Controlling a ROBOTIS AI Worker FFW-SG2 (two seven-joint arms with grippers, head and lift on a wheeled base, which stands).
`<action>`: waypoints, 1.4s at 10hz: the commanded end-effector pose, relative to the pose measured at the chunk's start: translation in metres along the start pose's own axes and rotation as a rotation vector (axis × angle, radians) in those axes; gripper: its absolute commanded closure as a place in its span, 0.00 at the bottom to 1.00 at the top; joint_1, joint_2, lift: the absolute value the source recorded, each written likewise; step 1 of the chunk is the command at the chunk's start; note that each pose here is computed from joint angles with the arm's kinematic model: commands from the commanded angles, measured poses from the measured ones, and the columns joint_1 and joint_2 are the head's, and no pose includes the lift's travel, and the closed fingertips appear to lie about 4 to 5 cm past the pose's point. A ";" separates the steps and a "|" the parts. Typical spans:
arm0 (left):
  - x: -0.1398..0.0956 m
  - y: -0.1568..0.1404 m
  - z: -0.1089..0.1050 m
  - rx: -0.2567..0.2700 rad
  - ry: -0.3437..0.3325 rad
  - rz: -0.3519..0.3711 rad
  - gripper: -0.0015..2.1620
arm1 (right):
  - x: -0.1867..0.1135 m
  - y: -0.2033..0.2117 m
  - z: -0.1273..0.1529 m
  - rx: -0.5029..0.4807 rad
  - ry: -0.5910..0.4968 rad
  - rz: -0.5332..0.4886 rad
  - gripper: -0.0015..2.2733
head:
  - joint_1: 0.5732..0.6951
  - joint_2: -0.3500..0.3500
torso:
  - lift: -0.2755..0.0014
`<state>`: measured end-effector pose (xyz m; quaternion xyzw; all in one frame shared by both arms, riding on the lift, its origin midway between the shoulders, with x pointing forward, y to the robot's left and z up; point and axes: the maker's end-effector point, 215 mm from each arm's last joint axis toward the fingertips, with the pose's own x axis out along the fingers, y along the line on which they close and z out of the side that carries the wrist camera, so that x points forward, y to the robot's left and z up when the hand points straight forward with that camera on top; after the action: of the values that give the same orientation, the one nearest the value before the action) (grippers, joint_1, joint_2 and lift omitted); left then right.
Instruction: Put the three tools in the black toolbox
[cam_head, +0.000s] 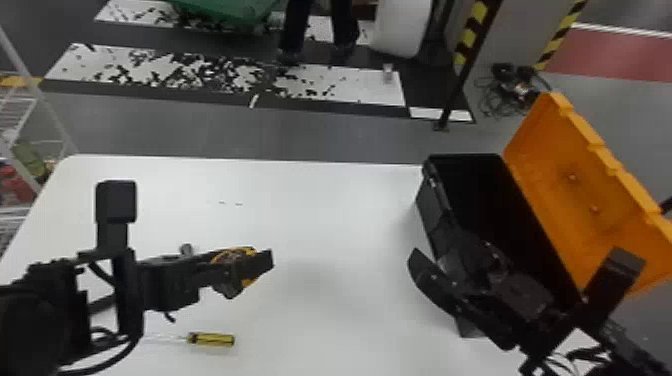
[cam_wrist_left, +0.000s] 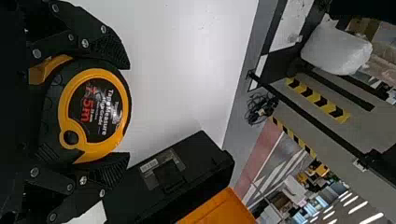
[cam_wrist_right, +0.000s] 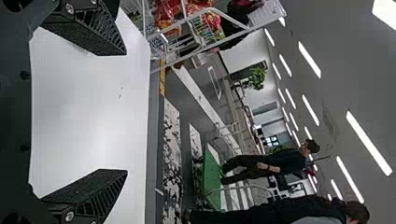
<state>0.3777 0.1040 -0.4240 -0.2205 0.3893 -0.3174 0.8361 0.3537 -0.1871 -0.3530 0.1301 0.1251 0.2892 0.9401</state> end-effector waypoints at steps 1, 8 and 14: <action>0.002 -0.008 -0.011 -0.032 0.038 -0.019 0.85 | -0.001 0.009 0.013 -0.093 -0.038 0.022 0.04 | 1.00 0.31 | 0.80; 0.018 -0.051 0.011 -0.067 0.134 -0.140 0.85 | -0.019 0.004 0.045 -0.337 -0.150 0.074 0.05 | 1.00 0.22 | 0.80; 0.046 -0.087 0.029 0.076 0.178 -0.145 0.85 | -0.015 0.038 0.032 -0.438 -0.286 0.239 0.04 | 1.00 0.13 | 0.80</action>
<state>0.3923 0.0217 -0.3770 -0.1955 0.4299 -0.4048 0.7830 0.3321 -0.1825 -0.3065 -0.0210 -0.0879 0.3860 0.9180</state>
